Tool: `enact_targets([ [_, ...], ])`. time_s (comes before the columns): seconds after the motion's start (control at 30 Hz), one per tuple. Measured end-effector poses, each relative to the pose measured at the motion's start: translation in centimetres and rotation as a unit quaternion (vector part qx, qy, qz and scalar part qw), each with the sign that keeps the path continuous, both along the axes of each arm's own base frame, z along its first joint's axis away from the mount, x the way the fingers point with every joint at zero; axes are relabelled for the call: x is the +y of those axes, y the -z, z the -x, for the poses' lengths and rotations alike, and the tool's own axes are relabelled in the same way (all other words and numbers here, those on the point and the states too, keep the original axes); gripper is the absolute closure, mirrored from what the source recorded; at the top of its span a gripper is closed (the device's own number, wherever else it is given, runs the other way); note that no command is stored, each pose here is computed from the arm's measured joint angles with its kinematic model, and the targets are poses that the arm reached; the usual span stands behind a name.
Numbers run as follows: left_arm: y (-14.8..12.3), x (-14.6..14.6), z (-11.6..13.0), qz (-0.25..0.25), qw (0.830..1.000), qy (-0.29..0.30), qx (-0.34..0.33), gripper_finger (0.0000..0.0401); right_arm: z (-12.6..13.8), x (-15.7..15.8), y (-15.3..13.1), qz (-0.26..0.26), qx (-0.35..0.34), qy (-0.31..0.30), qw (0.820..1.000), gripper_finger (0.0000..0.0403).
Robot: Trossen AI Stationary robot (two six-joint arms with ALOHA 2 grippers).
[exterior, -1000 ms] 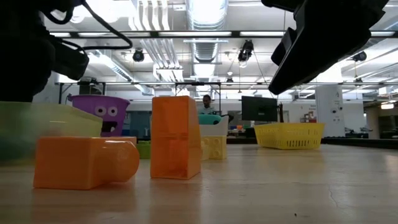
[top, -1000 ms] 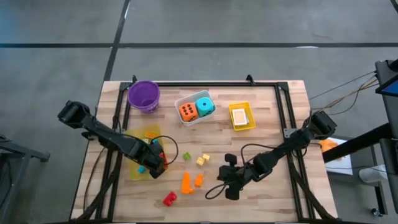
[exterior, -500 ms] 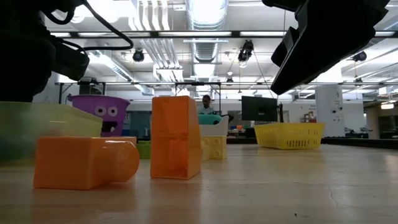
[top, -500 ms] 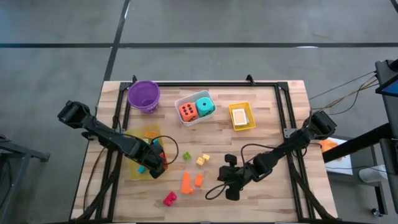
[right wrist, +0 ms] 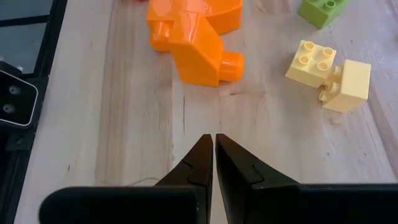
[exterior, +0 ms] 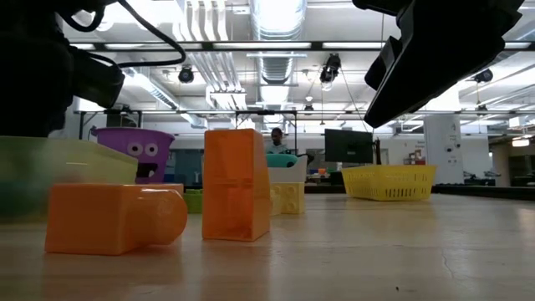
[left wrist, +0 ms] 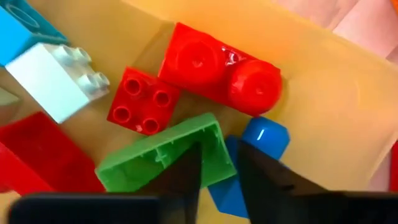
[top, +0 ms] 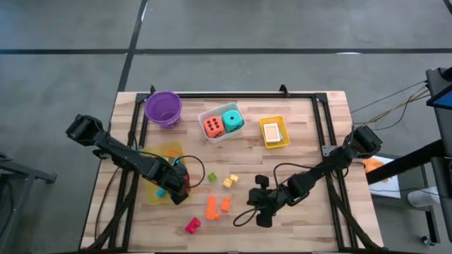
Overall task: Pick & Place Toys
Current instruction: Put the dark green game piece into the light yellow bin, then put the green game piece into the light yellow bin
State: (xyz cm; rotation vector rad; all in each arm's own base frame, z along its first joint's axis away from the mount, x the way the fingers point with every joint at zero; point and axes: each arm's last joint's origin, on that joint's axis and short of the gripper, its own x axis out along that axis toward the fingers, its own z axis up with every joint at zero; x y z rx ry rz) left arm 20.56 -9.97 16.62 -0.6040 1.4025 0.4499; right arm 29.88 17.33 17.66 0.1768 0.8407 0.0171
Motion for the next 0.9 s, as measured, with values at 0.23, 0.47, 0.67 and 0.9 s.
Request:
enact_targets([
  [0.23,0.0,0.0,0.0,0.01,1.0,0.024,0.005,0.0205,0.0,0.0,0.0,0.005,0.0,-0.005,1.0,0.0384],
  [0.47,-1.0,-0.1,-0.2,0.007,0.998,0.056,0.016,0.0149,0.0,0.0,0.0,0.006,-0.001,-0.006,1.0,0.0384],
  [0.67,-3.4,0.1,-0.7,-0.004,0.998,0.049,0.03,0.0144,0.0,0.0,0.0,0.005,-0.001,-0.005,1.0,0.0384],
  [0.9,-6.4,-0.1,-2.4,-0.042,0.994,0.092,-0.038,0.0144,0.0,0.0,0.0,0.001,0.001,-0.008,1.0,0.0384],
])
